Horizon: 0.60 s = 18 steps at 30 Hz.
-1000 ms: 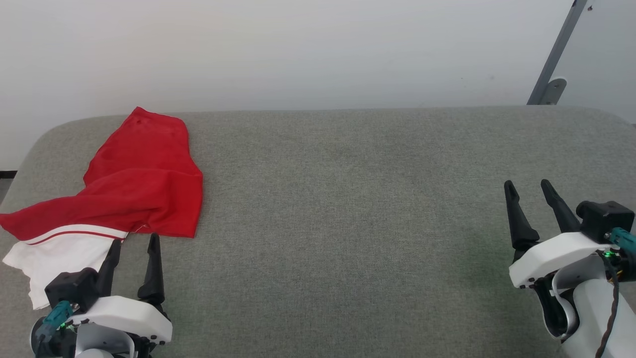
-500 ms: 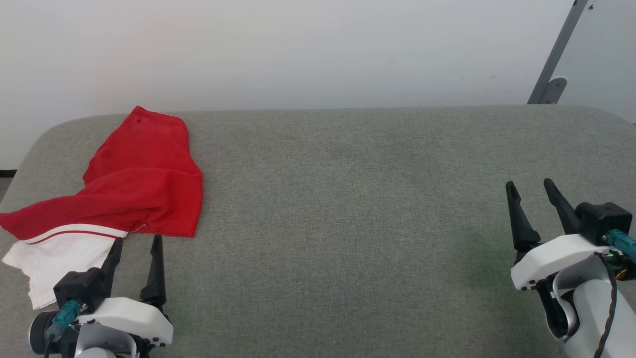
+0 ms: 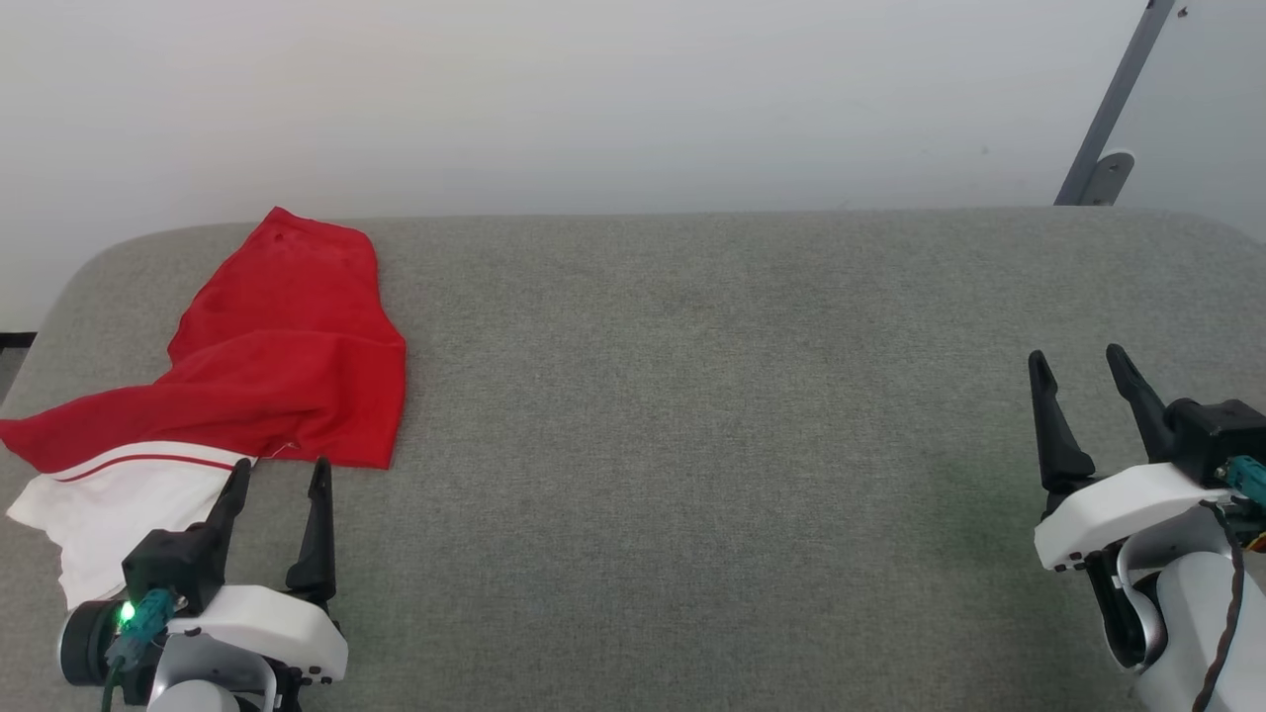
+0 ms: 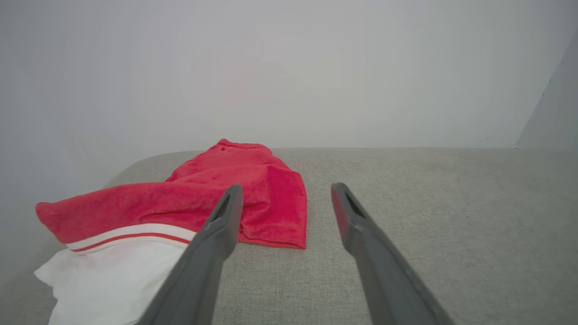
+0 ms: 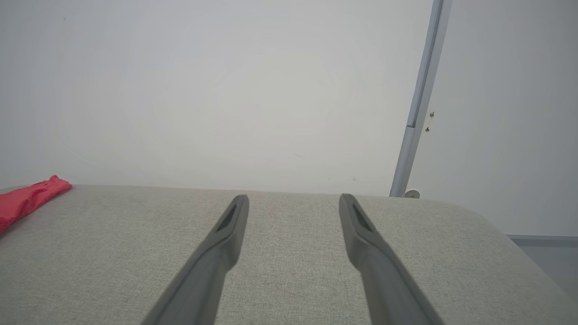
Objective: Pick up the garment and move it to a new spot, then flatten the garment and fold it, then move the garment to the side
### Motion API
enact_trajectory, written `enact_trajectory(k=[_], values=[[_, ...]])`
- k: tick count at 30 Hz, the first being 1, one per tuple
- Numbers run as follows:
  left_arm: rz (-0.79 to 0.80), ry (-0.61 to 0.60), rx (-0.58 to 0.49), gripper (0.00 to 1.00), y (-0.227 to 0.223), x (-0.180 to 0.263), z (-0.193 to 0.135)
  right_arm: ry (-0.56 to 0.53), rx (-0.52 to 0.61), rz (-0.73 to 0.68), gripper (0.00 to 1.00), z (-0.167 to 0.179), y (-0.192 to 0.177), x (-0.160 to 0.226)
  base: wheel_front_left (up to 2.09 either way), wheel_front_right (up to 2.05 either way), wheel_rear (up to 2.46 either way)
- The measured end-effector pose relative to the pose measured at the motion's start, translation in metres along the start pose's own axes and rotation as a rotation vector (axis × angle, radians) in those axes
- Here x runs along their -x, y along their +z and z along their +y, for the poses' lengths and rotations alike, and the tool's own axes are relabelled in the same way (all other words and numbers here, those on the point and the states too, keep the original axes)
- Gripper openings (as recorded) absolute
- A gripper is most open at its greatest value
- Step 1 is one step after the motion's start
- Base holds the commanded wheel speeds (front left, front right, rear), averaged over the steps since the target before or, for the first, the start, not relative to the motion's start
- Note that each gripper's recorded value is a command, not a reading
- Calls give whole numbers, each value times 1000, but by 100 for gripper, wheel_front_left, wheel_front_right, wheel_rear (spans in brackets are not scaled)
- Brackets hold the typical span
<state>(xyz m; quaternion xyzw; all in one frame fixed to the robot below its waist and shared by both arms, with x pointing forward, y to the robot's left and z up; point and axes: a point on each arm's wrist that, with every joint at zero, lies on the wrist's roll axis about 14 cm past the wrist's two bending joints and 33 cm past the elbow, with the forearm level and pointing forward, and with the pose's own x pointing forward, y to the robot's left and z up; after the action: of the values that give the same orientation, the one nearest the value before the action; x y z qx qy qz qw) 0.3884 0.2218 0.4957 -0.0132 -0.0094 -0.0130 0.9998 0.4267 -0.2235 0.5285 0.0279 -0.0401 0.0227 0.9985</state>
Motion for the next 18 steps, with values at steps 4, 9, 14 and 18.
enact_trajectory(k=[4, 9, 14, 18], values=[[2, 5, -8, 100, -1, 1, 3, 6, 2, -4, 100, 3, 0, -3, 0, 0, 0], [4, 44, -21, 100, 0, 7, 16, 37, -17, -3, 100, 17, -3, -10, 0, 0, 0], [-2, 128, -19, 100, 2, 28, 40, 141, -37, 34, 100, 59, -18, -19, 0, 0, 0], [2, 215, -1, 100, -2, 50, 60, 246, -65, 56, 100, 104, -27, -25, 0, 0, 0]])
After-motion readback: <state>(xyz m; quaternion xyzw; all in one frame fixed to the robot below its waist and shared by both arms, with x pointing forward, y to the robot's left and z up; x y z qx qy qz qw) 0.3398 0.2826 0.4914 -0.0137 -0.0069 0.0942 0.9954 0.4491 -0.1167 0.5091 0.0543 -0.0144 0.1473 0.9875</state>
